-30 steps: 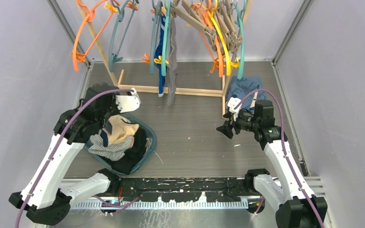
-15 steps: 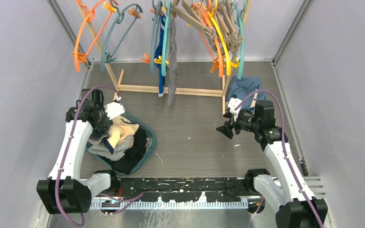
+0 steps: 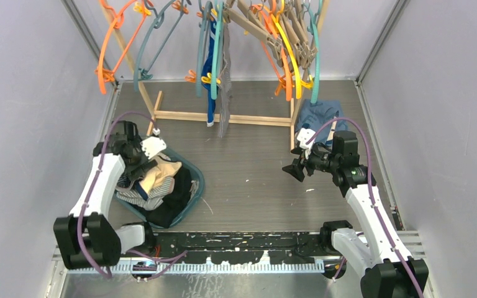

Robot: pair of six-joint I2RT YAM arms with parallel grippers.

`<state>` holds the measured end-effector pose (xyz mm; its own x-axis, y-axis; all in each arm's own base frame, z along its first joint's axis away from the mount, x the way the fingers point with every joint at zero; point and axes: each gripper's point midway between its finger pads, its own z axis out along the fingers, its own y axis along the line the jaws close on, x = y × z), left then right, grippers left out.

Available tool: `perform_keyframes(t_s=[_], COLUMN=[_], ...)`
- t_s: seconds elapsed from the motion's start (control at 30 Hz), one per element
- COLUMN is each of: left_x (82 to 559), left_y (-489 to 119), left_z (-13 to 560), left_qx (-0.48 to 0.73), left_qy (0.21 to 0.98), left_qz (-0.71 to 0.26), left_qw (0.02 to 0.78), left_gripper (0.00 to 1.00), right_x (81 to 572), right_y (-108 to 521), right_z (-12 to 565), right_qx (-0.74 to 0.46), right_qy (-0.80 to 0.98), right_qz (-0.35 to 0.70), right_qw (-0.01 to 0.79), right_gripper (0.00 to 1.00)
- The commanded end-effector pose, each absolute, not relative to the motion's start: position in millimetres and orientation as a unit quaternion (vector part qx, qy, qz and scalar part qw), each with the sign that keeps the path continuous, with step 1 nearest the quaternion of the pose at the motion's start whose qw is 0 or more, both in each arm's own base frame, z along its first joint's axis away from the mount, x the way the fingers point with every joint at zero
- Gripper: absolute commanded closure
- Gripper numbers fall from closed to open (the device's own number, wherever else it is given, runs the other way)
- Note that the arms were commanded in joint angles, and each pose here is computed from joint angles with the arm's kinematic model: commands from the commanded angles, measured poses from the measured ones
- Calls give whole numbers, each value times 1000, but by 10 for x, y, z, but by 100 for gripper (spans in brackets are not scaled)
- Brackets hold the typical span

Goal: Remove the underwear clipped to the hanger
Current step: Place the underwear in the bin, then pick up the hanger from the clothesline.

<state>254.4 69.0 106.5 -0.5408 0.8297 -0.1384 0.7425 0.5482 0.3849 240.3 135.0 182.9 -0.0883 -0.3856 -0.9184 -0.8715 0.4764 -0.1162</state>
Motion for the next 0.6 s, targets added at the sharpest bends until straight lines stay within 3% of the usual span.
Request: perform_keyframes(t_s=[0.0, 0.1, 0.17, 0.57], left_x=[2628, 2532, 2423, 2398], left_y=[415, 207, 49, -626], left_z=[1731, 2133, 2355, 3880], left_qx=[434, 436, 438, 301], left_qy=[847, 824, 813, 783], left_qz=[122, 99, 70, -109], left_qw=[282, 349, 378, 534], left_gripper=[19, 4, 0, 3], right_x=[2429, 2425, 2425, 2416], right_y=[1385, 1386, 1383, 1400], right_z=[1897, 1910, 1913, 1907], right_qx=[-463, -465, -464, -467], right_qy=[681, 679, 679, 677], right_qz=[239, 237, 236, 238], right_qw=[515, 517, 518, 516], right_gripper=[27, 27, 27, 27])
